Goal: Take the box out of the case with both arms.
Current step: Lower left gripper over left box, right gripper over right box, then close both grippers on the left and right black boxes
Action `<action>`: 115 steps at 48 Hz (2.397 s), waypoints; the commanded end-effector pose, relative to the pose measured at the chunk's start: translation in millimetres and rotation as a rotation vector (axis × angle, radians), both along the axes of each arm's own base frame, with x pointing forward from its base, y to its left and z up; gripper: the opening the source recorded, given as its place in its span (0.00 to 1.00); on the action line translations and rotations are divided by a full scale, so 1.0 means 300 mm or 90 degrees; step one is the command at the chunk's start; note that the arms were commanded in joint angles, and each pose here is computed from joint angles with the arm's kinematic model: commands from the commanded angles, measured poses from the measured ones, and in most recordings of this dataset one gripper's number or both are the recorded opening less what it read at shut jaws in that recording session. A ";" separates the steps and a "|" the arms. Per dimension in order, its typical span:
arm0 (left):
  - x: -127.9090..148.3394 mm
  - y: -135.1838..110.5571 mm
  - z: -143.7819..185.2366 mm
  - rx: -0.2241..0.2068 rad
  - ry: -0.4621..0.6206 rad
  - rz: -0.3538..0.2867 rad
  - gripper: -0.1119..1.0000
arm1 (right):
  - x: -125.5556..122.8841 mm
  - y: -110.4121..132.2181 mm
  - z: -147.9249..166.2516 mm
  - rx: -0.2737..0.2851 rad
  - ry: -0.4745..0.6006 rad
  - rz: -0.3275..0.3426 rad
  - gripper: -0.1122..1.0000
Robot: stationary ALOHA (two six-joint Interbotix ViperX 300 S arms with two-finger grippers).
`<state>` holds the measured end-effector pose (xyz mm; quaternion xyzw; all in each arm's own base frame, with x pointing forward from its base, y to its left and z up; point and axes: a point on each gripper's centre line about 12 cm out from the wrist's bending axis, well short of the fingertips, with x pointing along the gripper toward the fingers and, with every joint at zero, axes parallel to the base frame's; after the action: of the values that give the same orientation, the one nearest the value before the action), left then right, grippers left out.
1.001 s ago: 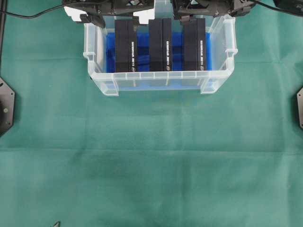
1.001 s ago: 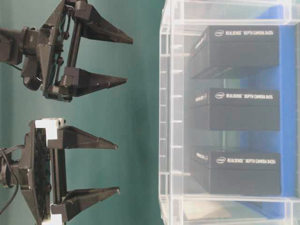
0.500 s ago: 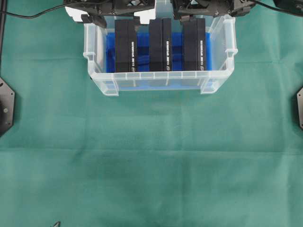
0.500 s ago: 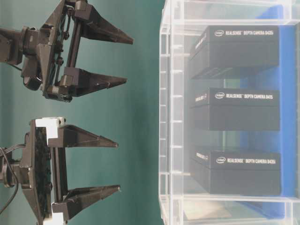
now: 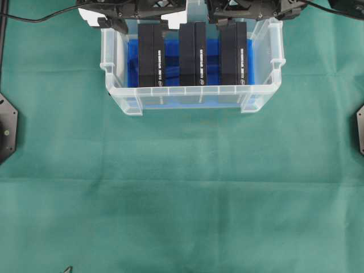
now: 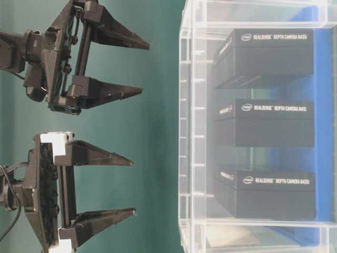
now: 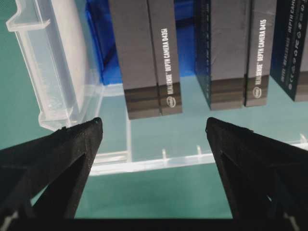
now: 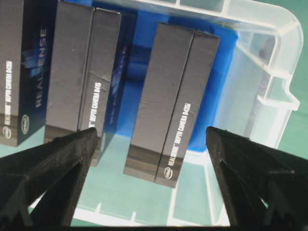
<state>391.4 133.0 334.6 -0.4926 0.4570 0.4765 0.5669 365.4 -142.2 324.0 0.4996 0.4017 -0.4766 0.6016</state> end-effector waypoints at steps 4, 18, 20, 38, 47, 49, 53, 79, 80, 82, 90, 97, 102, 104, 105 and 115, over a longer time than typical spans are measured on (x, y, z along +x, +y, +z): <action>-0.007 -0.005 0.032 0.008 -0.015 -0.003 0.89 | 0.001 0.003 0.039 -0.008 -0.021 0.000 0.97; -0.008 -0.003 0.032 0.008 -0.014 -0.002 0.89 | 0.001 0.006 0.037 -0.007 -0.021 0.001 0.97; -0.008 -0.005 0.031 0.007 -0.013 -0.002 0.89 | 0.000 0.005 0.037 -0.006 -0.020 0.000 0.97; -0.014 -0.001 0.001 0.010 0.002 -0.002 0.89 | -0.004 0.007 0.003 0.002 -0.003 -0.001 0.97; -0.013 0.002 -0.034 0.012 0.005 -0.003 0.89 | 0.002 0.009 -0.026 0.006 0.010 0.001 0.97; -0.009 0.003 -0.040 0.014 -0.001 -0.003 0.89 | 0.005 0.010 -0.032 0.007 0.013 0.002 0.97; -0.001 0.005 -0.053 0.017 -0.012 -0.003 0.89 | 0.009 0.009 -0.042 0.009 0.016 0.002 0.97; -0.003 0.014 -0.214 0.016 -0.005 -0.004 0.89 | 0.015 0.007 -0.158 0.017 0.038 0.005 0.97; -0.004 0.015 -0.222 0.015 -0.003 -0.004 0.89 | 0.015 0.007 -0.164 0.017 0.038 0.006 0.97; -0.005 0.015 -0.234 0.014 -0.002 -0.004 0.89 | 0.015 0.008 -0.172 0.017 0.038 0.006 0.97; 0.007 0.025 -0.277 0.018 -0.014 -0.004 0.89 | 0.008 0.011 -0.221 0.021 0.046 0.001 0.97; 0.016 0.032 -0.322 0.018 -0.012 -0.003 0.89 | 0.008 0.011 -0.249 0.021 0.035 -0.009 0.97; 0.021 0.040 -0.348 0.017 -0.015 -0.001 0.89 | 0.015 0.009 -0.263 0.019 0.023 -0.012 0.97; 0.019 0.042 -0.356 0.017 -0.015 0.000 0.89 | 0.015 0.009 -0.271 0.019 0.022 -0.012 0.97; 0.017 0.043 -0.363 0.016 -0.013 0.000 0.89 | 0.016 0.009 -0.276 0.019 0.024 -0.012 0.97; -0.002 0.054 -0.407 0.013 -0.004 0.008 0.89 | 0.019 0.007 -0.343 0.029 0.046 -0.012 0.97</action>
<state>393.8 146.7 208.3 -0.4895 0.4541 0.4837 0.5659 371.1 -139.9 219.6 0.4974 0.4318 -0.4930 0.5685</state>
